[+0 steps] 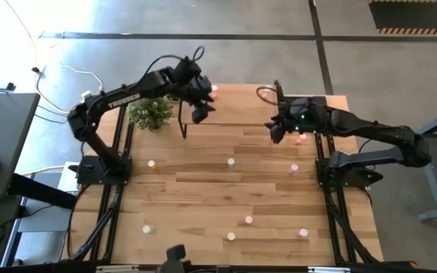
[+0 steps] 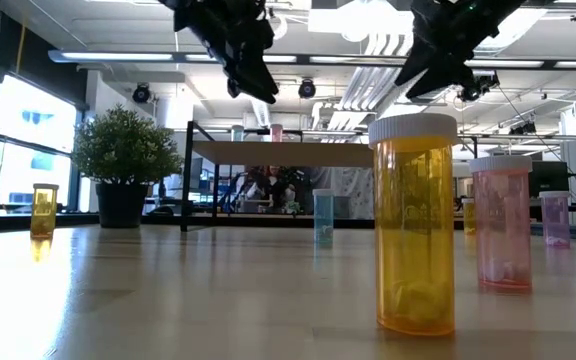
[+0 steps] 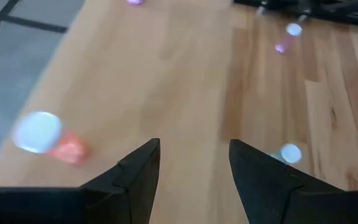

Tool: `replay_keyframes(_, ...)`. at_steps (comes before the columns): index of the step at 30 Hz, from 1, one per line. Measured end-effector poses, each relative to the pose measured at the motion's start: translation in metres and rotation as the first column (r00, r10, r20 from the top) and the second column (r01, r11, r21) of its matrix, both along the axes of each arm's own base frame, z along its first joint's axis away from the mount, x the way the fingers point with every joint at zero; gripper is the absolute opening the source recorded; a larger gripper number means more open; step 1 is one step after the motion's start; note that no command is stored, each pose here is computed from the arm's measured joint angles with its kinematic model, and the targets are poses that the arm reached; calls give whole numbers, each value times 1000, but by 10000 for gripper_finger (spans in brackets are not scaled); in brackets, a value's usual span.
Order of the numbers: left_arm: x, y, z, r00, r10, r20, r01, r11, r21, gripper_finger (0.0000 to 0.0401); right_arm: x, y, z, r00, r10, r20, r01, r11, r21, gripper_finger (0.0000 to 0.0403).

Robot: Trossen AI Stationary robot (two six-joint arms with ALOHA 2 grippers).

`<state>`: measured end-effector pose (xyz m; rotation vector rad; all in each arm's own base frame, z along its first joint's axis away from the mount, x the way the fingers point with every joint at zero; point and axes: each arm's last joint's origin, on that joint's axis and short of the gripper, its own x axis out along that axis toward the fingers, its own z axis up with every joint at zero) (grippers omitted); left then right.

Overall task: Pick and place medicine bottles onto shelf by color
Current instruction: Put the top right orange pill bottle on the shelf

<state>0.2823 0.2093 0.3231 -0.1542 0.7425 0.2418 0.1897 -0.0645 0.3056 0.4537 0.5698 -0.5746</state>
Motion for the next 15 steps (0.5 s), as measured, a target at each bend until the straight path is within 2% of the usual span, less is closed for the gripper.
replay_keyframes(8, -12, -53, -7, 990, -52, 128, 51, 999, 15, 184, -4, 23, -10, 992, -22, -124, 25, 999, 25, 185)
replay_keyframes(15, -17, -100, -13, 970, -156, 187, 156, 988, 19, 184, -15, 31, -18, 957, -165, -237, 161, 986, -38, 185)
